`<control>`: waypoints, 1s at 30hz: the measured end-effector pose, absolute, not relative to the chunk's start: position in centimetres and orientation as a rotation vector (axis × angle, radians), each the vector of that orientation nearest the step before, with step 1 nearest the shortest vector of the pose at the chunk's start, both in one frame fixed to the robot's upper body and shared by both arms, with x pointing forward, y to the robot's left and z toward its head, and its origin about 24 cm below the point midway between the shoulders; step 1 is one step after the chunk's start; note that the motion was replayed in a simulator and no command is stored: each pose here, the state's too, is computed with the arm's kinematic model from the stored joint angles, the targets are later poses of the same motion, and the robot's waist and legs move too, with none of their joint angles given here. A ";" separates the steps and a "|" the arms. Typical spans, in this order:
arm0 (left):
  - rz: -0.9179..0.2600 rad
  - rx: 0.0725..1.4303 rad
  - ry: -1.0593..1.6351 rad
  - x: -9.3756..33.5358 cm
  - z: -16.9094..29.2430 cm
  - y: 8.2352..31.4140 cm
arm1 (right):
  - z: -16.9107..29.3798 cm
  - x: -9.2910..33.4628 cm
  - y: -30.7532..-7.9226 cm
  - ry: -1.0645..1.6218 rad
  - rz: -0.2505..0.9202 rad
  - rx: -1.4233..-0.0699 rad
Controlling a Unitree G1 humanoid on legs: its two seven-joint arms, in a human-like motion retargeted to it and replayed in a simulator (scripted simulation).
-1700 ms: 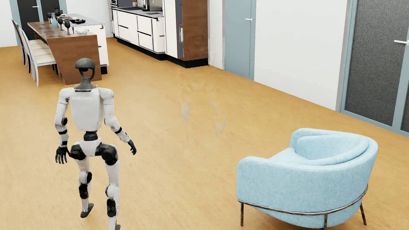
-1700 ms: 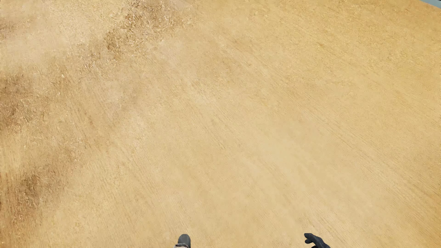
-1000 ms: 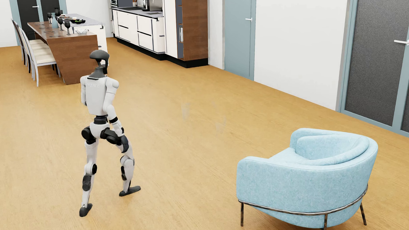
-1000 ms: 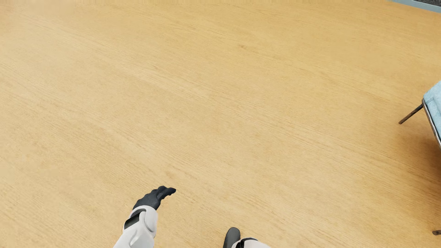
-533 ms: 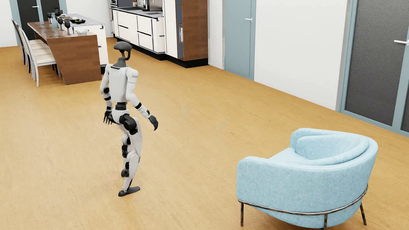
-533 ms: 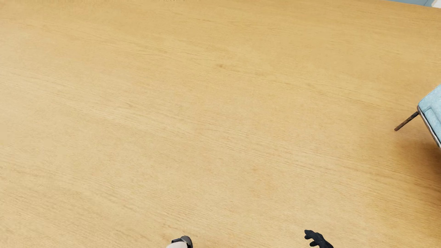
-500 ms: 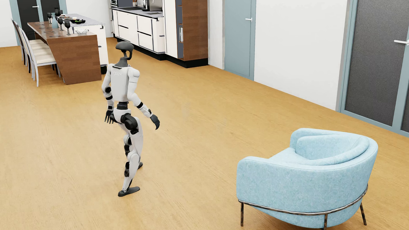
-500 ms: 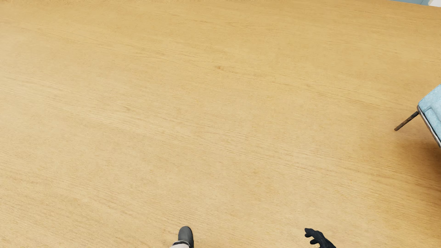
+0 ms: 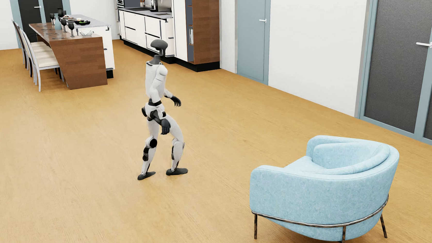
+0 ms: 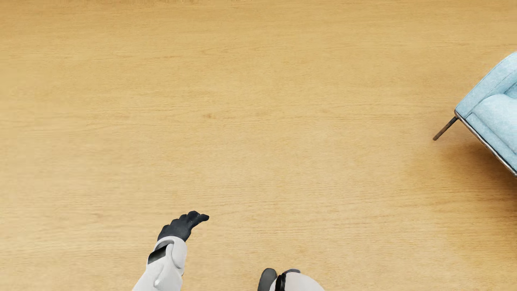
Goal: Approach the leather armchair
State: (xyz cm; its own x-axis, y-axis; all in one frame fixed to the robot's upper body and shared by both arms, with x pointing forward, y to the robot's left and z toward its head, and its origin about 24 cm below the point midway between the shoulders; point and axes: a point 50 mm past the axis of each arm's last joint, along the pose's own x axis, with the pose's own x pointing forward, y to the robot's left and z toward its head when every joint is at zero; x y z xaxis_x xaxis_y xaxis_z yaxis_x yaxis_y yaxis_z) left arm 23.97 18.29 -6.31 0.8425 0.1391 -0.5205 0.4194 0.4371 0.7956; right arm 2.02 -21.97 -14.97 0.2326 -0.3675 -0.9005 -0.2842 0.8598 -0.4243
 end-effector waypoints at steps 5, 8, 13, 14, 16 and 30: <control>-0.165 1.077 0.637 24.4 -6.8 18.4 | -15.4 0.1 -20.8 1.423 -0.087 -0.489; -0.347 1.146 0.896 20.5 -10.8 19.0 | -15.4 1.7 -20.4 1.376 -0.058 -0.510; -0.318 1.012 1.206 11.1 -14.7 21.4 | -13.2 10.4 -21.1 1.036 -0.035 -0.664; -0.307 0.965 1.270 9.0 -15.2 21.4 | -12.4 12.1 -20.9 0.947 -0.035 -0.691; -0.355 0.897 1.384 5.6 -16.1 21.0 | -11.0 15.2 -19.8 0.786 0.028 -0.744; -0.206 0.977 0.934 11.9 -12.3 20.0 | -10.1 15.8 -15.8 0.633 0.405 -0.873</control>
